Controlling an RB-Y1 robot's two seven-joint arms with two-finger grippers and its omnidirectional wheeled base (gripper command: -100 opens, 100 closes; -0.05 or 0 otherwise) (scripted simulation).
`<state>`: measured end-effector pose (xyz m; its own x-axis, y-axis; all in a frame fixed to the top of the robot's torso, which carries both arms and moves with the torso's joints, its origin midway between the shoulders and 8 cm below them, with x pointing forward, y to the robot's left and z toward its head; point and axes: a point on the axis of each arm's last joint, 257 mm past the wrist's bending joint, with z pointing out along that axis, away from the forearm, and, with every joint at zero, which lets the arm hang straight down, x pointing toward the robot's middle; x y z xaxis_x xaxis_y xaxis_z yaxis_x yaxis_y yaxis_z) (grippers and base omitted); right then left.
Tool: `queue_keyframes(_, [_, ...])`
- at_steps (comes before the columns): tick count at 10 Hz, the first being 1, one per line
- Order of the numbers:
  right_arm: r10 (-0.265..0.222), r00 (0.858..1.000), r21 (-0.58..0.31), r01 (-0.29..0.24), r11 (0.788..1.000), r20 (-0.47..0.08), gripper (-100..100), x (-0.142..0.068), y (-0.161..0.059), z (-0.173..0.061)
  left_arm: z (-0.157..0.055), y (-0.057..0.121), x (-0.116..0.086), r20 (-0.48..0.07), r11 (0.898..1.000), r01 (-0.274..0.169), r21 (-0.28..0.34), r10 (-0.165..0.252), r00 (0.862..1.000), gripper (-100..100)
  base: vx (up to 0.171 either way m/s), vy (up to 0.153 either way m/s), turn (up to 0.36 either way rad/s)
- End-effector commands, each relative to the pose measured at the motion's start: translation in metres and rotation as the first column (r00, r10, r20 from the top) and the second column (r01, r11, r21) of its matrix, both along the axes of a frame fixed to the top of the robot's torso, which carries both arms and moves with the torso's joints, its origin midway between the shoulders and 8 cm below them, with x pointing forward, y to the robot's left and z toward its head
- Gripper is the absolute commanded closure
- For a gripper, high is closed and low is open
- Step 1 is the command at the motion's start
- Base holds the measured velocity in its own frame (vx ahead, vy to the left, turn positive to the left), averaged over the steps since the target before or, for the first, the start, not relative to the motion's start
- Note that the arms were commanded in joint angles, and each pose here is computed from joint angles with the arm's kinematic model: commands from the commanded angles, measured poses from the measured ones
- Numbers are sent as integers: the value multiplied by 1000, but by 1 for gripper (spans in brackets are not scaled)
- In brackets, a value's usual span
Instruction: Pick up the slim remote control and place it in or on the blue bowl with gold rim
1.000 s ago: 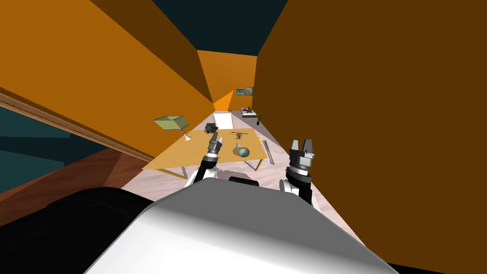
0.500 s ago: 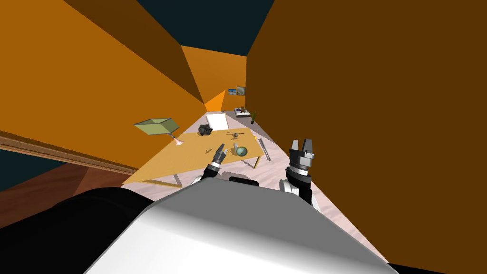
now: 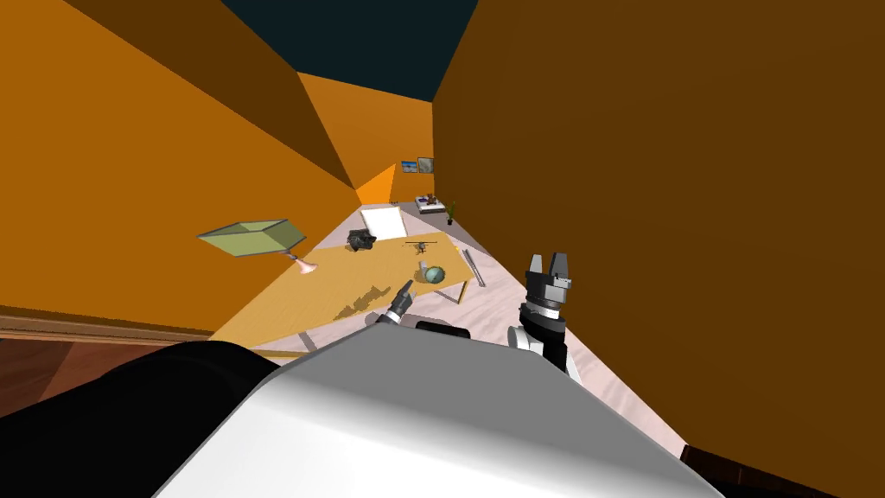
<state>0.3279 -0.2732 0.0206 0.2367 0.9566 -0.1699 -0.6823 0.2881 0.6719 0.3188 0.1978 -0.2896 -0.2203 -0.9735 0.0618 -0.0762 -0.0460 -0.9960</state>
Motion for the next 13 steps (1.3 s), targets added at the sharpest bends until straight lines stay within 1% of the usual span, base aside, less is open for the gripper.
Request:
queue_keyframes(1, [0, 1000, 0, 0, 1000, 0, 0, 0, 0, 0, -12, -3, -13, -46, 1000, 13, -11, -14, 999, -100, -9, 18, -143])
queue_keyframes(2, [0, 1000, 0, 0, 1000, 0, 0, 0, 0, 0, -46, -6, -37, -136, 999, 37, -26, -40, 990, -100, -10, 14, -351])
queue_keyframes(3, [0, 1000, 0, 0, 1000, 0, 0, 0, 0, 0, -46, -6, -37, -136, 999, 37, -26, -40, 990, -100, -7, 18, -146])
queue_keyframes(4, [0, 1000, 0, 0, 1000, 0, 0, 0, 0, 0, -79, -7, -65, -229, 998, 57, -41, -64, 971, -100, 1, 9, -283])
queue_keyframes(5, [0, 1000, 0, 0, 1000, 0, 0, 0, 0, 0, -101, -10, -89, -296, 996, 74, -55, -87, 951, -100, 3, 10, -445])
queue_keyframes(6, [0, 1000, 0, 0, 1000, 0, 0, 0, 0, 0, -110, -5, -96, -321, 996, 72, -55, -86, 943, -100, 2, 12, -183])
queue_keyframes(7, [0, 1000, 0, 0, 1000, 0, 0, 0, 0, 0, -133, -4, -125, -395, 994, 86, -72, -107, 912, -100, 8, 1, -329])
queue_keyframes(8, [0, 1000, 0, 0, 1000, 0, 0, 0, 0, 0, -139, -2, -129, -408, 994, 83, -68, -104, 907, -100, 7, 5, -193])
queue_keyframes(9, [0, 1000, 0, 0, 1000, 0, 0, 0, 0, 0, -156, 0, -157, -471, 992, 94, -87, -124, 873, -100, 13, -3, -315])
queue_keyframes(10, [0, 1000, 0, 0, 1000, 0, 0, 0, 0, 0, -167, 6, -167, -497, 993, 89, -77, -115, 860, -100, 11, 3, -178])
queue_keyframes(11, [0, 1000, 0, 0, 1000, 0, 0, 0, 0, 0, -185, 12, -199, -564, 991, 94, -90, -129, 815, -100, 18, -10, -404])
queue_keyframes(12, [0, 1000, 0, 0, 1000, 0, 0, 0, 0, 0, -190, 15, -205, -579, 992, 91, -84, -123, 806, -100, 15, 2, -177])
queue_keyframes(13, [0, 1000, 0, 0, 1000, 0, 0, 0, 0, 0, -206, 24, -240, -642, 991, 94, -92, -131, 755, -100, 24, -7, -359])
